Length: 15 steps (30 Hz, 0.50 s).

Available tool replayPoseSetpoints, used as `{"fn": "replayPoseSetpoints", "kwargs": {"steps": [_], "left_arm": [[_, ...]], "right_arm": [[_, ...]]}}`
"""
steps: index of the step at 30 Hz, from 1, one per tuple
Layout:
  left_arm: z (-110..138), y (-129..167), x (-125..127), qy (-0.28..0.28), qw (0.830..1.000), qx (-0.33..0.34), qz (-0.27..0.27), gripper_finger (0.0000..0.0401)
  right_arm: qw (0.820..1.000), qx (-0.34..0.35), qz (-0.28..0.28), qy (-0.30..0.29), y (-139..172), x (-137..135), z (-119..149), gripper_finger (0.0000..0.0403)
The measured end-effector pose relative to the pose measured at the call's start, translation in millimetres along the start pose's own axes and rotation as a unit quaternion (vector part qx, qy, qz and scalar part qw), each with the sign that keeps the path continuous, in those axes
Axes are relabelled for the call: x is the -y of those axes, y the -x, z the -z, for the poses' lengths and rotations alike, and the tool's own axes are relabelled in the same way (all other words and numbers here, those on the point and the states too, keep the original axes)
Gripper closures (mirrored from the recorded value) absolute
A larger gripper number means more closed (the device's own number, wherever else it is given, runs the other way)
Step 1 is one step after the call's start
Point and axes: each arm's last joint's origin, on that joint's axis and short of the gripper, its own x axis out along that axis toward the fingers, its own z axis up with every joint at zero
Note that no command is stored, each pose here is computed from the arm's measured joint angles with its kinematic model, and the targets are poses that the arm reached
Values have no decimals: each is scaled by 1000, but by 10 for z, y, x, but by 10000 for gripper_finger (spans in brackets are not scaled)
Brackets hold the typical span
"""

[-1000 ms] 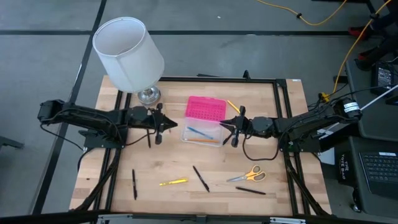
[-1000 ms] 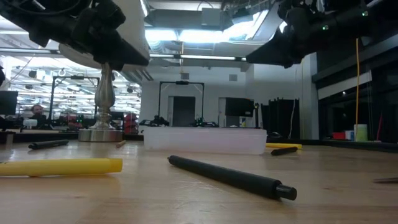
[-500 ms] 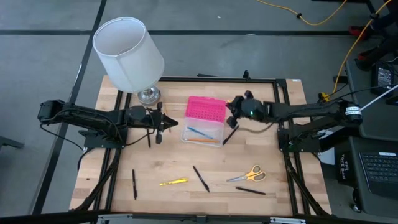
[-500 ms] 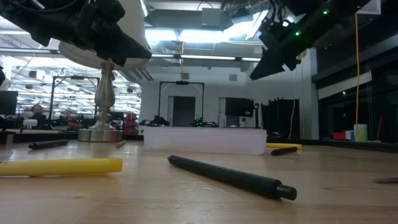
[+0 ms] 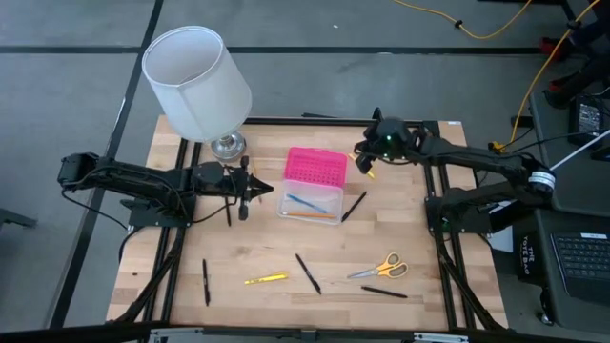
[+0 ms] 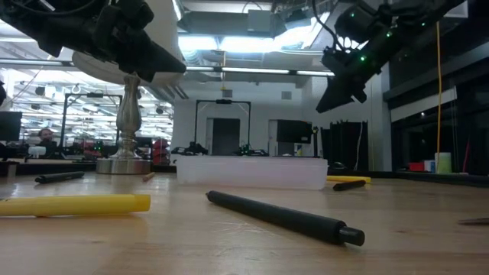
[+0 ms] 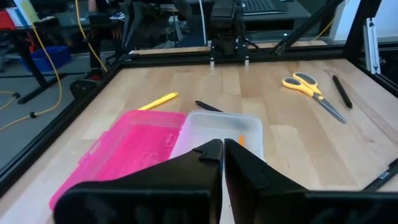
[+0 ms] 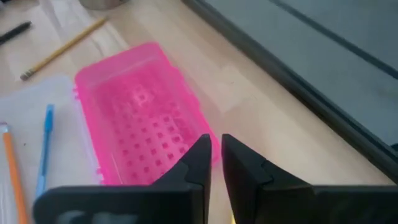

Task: Pick & place school supplies into a supply box
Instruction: Put the yellow pen into the transparent supply box

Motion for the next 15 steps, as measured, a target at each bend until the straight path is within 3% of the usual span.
{"fn": "replayPoseSetpoints", "kwargs": {"steps": [10, 15], "left_arm": [[0, 0, -10, 1, 1000, -1, -17, 392], [0, 0, -10, 1, 1000, -1, -17, 394]], "right_arm": [[999, -46, 11, -14, 0, 97, 80, 278], [997, -72, 15, -25, 5, 102, 131, 260]]}}
